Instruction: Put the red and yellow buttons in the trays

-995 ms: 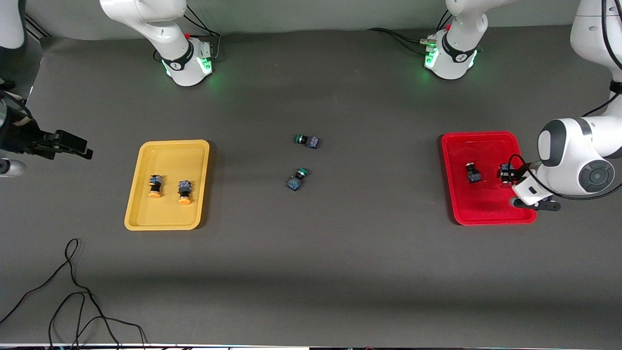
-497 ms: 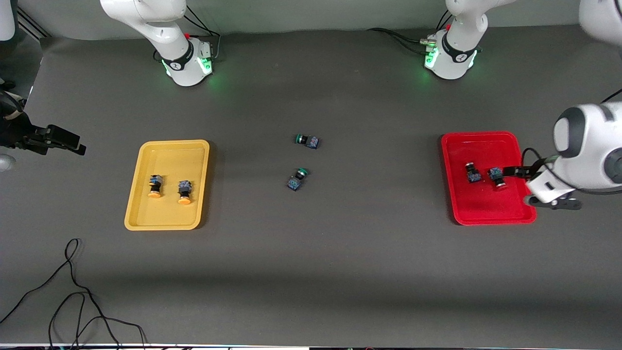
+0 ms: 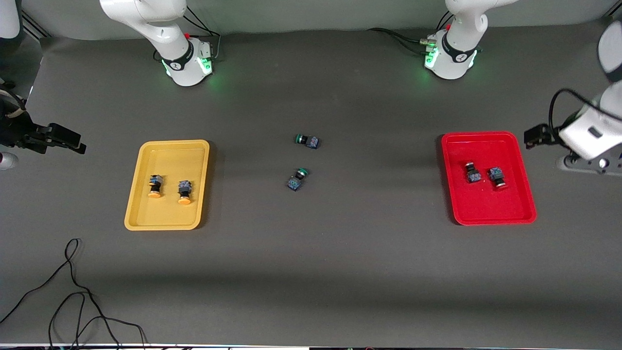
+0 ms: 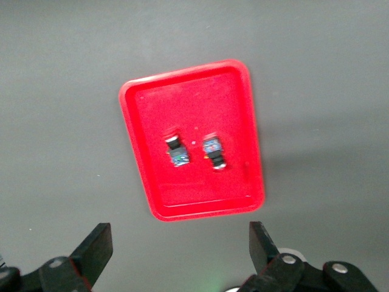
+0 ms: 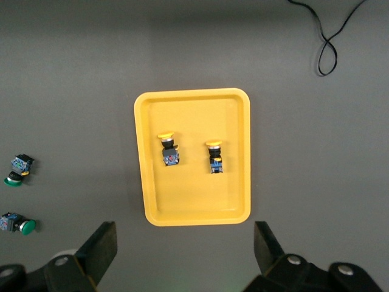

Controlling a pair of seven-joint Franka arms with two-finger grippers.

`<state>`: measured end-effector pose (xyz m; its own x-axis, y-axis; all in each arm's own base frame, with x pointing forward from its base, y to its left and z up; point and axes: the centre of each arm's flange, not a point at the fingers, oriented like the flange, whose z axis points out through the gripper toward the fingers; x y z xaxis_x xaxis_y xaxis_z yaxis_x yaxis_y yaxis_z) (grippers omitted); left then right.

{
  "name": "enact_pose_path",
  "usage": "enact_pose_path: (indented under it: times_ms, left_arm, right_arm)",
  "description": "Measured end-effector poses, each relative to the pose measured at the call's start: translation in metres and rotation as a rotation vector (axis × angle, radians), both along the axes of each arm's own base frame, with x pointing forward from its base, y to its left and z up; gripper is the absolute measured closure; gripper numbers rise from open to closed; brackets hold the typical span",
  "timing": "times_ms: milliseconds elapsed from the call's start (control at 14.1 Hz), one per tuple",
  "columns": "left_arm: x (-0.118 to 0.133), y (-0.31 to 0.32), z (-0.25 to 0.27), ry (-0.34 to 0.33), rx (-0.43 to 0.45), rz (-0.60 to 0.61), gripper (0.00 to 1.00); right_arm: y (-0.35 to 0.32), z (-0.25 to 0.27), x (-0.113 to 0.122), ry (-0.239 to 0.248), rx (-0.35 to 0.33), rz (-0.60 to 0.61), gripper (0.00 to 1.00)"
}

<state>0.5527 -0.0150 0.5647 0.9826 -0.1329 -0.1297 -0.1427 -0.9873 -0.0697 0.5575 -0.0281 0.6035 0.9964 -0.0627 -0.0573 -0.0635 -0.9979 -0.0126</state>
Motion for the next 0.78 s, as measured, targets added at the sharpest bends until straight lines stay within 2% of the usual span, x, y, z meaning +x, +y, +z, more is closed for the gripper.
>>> enact_pose_path:
  times_ms: [213,781]
  left_arm:
    - [-0.004,-0.002,0.016,-0.022,-0.042,0.038,0.00]
    - [-0.006,0.009,0.020,-0.028,-0.023,0.053,0.00]
  right_arm:
    - [-0.001,0.001,-0.001,0.003,0.000,-0.001,0.00]
    - [-0.004,0.002,-0.004,0.012,0.001,-0.008,0.00]
